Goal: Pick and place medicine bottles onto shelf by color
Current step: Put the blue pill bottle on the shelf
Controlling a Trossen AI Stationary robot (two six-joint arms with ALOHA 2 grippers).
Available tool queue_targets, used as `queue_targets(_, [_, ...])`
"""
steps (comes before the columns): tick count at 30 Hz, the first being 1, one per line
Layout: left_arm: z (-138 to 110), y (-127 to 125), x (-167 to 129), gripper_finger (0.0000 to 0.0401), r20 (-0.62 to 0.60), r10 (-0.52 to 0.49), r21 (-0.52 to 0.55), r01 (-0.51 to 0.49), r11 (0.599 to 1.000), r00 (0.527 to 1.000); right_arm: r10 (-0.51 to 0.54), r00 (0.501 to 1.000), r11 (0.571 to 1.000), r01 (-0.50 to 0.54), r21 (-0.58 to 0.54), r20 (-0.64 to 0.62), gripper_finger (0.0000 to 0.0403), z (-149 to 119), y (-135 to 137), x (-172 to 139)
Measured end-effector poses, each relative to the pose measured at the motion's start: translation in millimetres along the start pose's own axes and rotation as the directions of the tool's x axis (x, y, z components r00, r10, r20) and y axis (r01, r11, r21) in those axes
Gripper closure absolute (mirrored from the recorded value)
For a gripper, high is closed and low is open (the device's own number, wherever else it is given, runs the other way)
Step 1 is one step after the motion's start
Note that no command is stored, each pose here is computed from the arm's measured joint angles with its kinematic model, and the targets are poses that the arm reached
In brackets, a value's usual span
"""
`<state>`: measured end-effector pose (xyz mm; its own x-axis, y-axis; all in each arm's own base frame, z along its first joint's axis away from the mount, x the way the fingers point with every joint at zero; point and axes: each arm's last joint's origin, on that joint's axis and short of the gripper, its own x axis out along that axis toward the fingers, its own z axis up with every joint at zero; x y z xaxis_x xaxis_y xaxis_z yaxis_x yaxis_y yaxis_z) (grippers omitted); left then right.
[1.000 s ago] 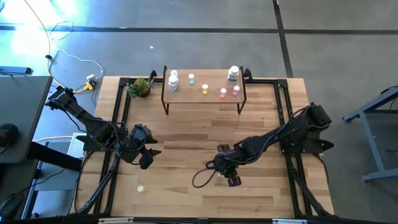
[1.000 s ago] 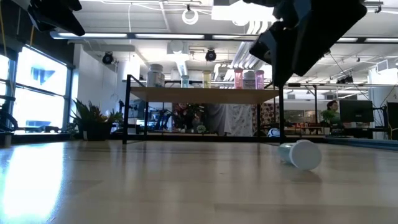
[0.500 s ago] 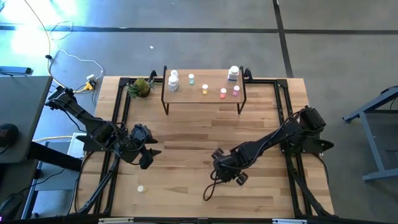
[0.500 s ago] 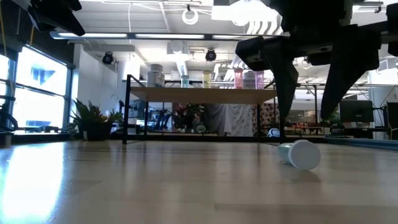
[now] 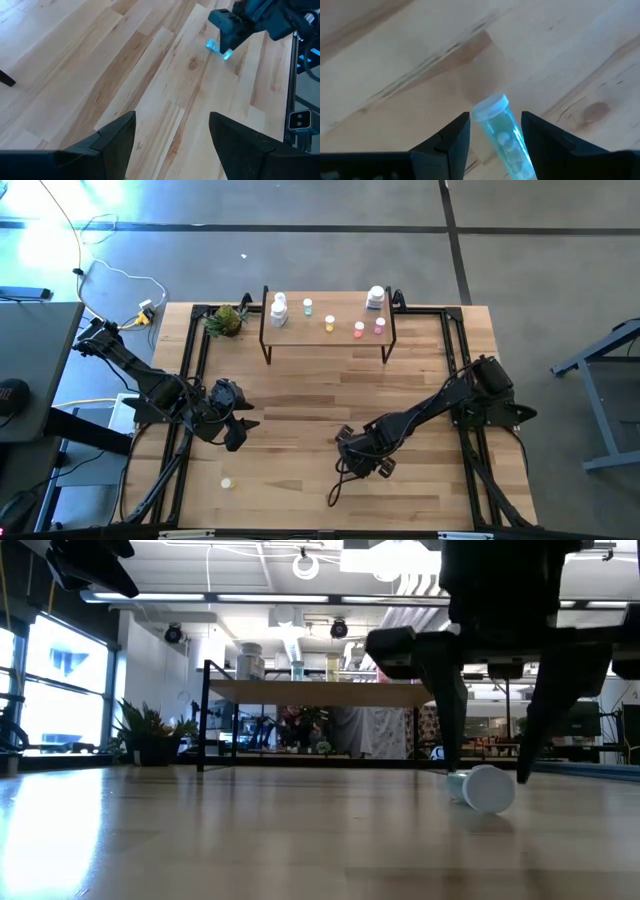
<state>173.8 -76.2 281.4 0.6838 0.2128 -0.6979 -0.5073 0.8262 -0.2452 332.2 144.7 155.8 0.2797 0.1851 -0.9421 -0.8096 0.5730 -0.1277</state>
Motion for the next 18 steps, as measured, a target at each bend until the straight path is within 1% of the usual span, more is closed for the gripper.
queue_targets(5, [0.0,0.0,0.0,0.0158,0.0,0.0,0.0,0.0,1.0,1.0,0.011,0.999,1.0,-0.011,0.005,-0.033,0.024,-3.0,0.0,9.2])
queue_targets(10, [-0.1,0.2,0.0,0.0158,-0.001,0.002,0.016,-0.002,1.0,1.0,0.017,0.999,1.0,-0.016,0.014,-0.048,0.0273,-4.2,0.4,13.2])
queue_targets(15, [-0.1,0.3,0.0,0.0158,0.002,0.004,0.02,-0.004,1.0,1.0,0.012,0.999,0.993,-0.007,0.117,-0.043,0.0316,-4.0,-1.4,12.7])
queue_targets(18, [0.2,0.5,0.1,0.0158,0.007,0.008,0.019,-0.008,1.0,1.0,0.009,0.999,0.985,-0.002,0.174,-0.038,0.0328,-3.7,-2.0,12.6])
